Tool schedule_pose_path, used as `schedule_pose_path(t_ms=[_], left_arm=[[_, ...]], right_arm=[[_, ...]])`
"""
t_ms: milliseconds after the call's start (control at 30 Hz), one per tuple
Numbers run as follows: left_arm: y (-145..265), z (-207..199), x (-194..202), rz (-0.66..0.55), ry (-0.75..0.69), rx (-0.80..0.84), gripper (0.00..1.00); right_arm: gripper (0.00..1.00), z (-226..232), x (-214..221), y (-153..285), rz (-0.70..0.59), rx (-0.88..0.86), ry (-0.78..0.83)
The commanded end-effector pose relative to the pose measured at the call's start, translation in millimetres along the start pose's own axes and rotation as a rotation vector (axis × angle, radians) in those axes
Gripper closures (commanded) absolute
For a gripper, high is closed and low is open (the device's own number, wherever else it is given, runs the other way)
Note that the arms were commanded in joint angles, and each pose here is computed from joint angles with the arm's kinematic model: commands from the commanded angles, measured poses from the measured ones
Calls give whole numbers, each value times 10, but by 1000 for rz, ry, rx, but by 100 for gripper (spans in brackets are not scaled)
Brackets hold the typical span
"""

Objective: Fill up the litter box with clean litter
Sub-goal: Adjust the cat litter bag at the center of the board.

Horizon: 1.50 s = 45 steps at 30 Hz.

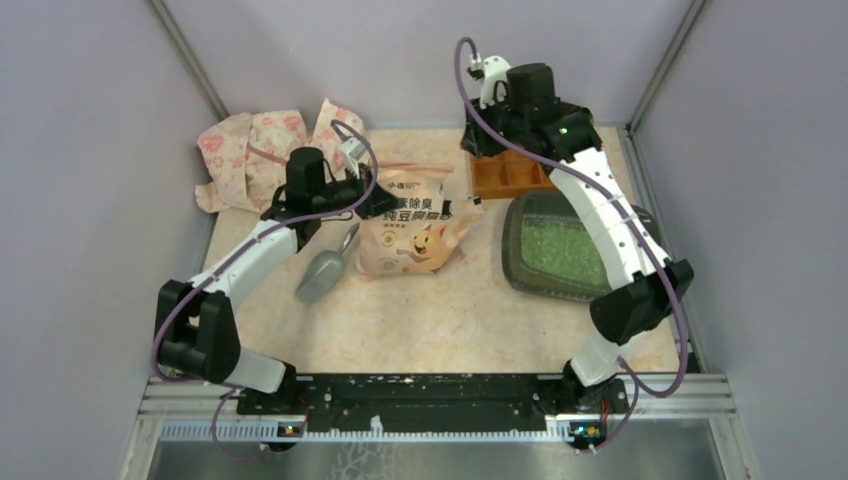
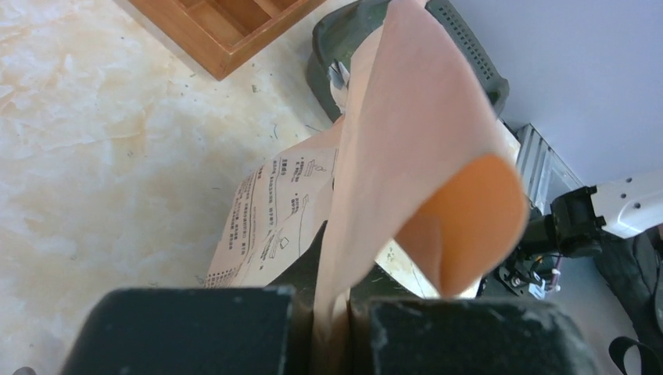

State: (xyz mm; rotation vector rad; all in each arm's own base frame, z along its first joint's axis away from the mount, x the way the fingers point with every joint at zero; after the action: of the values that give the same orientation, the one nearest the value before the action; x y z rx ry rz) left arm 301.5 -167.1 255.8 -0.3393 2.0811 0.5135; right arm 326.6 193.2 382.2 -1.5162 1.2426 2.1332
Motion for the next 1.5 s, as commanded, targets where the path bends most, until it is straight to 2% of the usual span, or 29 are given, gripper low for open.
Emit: schedule_pose_path(t_ms=[0,67,167,333,433,567,867,1033,1467], left_arm=[[85,-188,-166,-81,-113,121,100],[108,-226,-180,-100,-130,146,100],[133,-276,-200,-106,-148,177,100],[173,-357,-244,-106,-168,228,100],[194,-410,-283,-114,-178,265,100],[191,-449,-334,-104,-182,315,100],[201,-515,-418,-94,-195,386,100],[222,-562,-467,-78,-210,428,100],[366,-821,-771,-48,-261,570,100]], right_arm=[[77,-6,14,228,13,66,-74],[83,-77,138,154,67,89,-91],[85,-132,302,53,90,-4,-109],[77,-152,488,-44,54,-292,-138],[73,-167,631,-95,18,-349,-86],[72,-122,759,-137,-67,-448,-61],[72,-54,752,-47,-169,-558,-13],[71,-146,748,101,-228,-619,-37],[72,-243,795,443,-284,-740,-62]])
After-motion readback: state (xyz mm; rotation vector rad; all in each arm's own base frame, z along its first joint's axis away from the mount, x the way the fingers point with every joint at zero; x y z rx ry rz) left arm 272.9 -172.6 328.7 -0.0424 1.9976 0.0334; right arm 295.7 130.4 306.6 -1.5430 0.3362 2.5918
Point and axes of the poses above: each gripper's point midway between its finger pads, its own y axis back along the fingers, its own z axis along the line the jaws close on, x = y × z, the point moved 10 cm from there along y, back along the fingers
